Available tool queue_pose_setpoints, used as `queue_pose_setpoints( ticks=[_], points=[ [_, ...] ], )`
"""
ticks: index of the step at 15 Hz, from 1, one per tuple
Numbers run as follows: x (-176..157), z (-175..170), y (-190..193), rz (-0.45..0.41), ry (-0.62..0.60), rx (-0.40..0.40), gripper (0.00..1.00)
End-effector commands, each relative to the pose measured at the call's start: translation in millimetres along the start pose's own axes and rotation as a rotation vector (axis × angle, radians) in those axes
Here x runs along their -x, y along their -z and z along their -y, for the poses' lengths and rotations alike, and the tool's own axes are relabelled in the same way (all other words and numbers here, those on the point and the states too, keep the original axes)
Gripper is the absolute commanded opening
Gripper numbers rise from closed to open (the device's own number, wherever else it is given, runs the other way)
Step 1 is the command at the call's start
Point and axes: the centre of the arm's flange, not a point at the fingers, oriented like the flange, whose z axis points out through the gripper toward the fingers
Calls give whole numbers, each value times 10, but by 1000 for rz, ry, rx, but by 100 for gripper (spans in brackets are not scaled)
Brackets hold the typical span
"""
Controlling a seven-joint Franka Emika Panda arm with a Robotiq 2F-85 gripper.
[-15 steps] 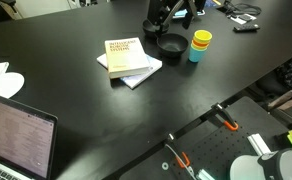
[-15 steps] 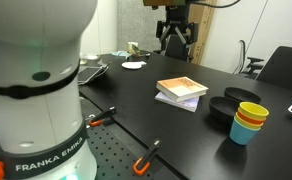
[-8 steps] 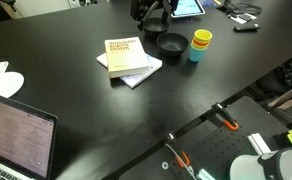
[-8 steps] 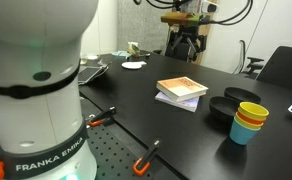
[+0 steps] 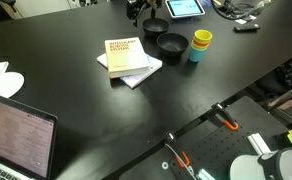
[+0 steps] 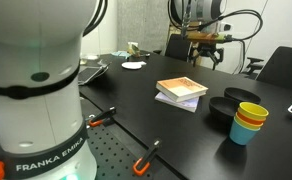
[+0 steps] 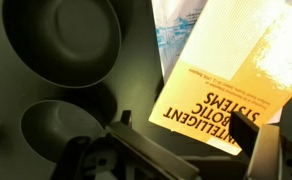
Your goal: Put the furthest black bowl in the closest black bowl
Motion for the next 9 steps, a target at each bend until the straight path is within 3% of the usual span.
queue_pose_setpoints(
  ticks=[1,6,9],
  points=[
    [-735,-276,-323,9,116,2,100],
    [-1022,-792,-587,50,233,59,100],
    [-1061,-1042,-801,86,260,23,100]
  ],
)
